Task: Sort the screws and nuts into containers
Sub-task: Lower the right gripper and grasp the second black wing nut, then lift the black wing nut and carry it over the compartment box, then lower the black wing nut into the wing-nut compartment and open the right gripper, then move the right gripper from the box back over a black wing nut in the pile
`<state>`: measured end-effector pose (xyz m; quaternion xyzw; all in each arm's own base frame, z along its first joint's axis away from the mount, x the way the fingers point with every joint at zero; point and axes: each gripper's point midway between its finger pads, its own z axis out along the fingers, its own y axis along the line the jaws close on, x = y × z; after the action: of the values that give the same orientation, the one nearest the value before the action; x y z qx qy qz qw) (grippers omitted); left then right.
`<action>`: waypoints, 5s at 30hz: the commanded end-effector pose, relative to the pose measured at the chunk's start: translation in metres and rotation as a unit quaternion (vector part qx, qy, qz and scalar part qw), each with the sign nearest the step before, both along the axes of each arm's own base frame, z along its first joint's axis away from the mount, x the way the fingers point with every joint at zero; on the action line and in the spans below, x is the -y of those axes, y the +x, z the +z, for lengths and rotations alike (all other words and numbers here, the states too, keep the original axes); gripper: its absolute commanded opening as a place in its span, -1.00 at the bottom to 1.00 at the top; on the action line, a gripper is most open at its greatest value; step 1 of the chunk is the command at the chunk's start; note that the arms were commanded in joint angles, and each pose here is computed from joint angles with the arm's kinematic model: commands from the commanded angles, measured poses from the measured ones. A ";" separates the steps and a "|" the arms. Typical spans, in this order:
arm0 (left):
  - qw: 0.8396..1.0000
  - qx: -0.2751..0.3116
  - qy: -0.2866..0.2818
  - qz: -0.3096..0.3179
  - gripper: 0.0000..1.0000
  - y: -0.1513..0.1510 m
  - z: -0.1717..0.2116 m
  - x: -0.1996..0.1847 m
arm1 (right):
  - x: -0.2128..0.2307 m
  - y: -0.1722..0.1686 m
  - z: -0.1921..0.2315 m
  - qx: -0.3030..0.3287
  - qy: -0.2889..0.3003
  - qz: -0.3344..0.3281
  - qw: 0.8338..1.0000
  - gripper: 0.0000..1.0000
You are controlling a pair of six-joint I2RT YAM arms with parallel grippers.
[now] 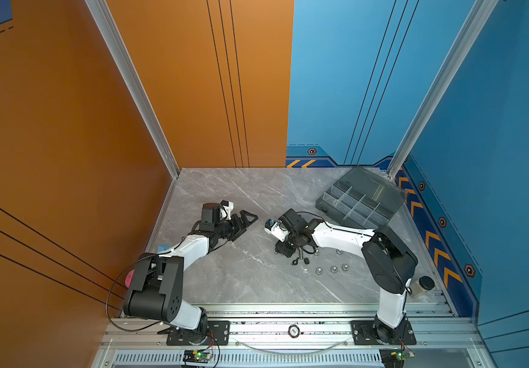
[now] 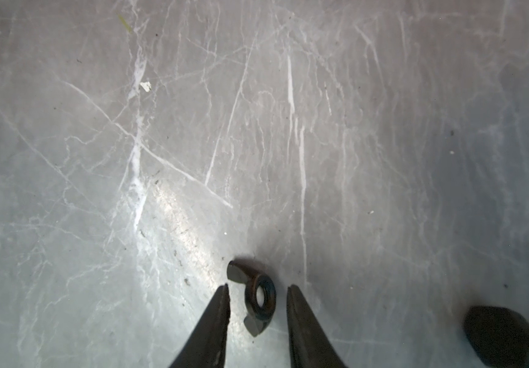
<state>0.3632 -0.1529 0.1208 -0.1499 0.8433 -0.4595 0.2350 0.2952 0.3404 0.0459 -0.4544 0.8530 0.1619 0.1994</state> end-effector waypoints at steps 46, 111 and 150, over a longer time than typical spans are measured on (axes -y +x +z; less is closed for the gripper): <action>1.000 0.000 -0.010 0.004 0.95 -0.006 -0.002 -0.004 | 0.006 -0.007 -0.038 -0.057 -0.023 -0.002 0.998 -0.79; 1.000 0.015 -0.022 -0.003 0.95 0.005 0.013 0.004 | 0.341 0.221 0.041 -0.011 0.090 -0.588 0.804 -1.00; 0.999 0.018 -0.032 -0.024 0.95 0.011 0.020 0.019 | 0.144 0.051 0.098 -0.064 0.147 -0.374 0.914 -0.25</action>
<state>0.3709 -0.1658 0.1322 -0.1410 0.8321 -0.4824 0.2345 0.3665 0.1845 0.1581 -0.0640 0.9309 0.2209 0.2837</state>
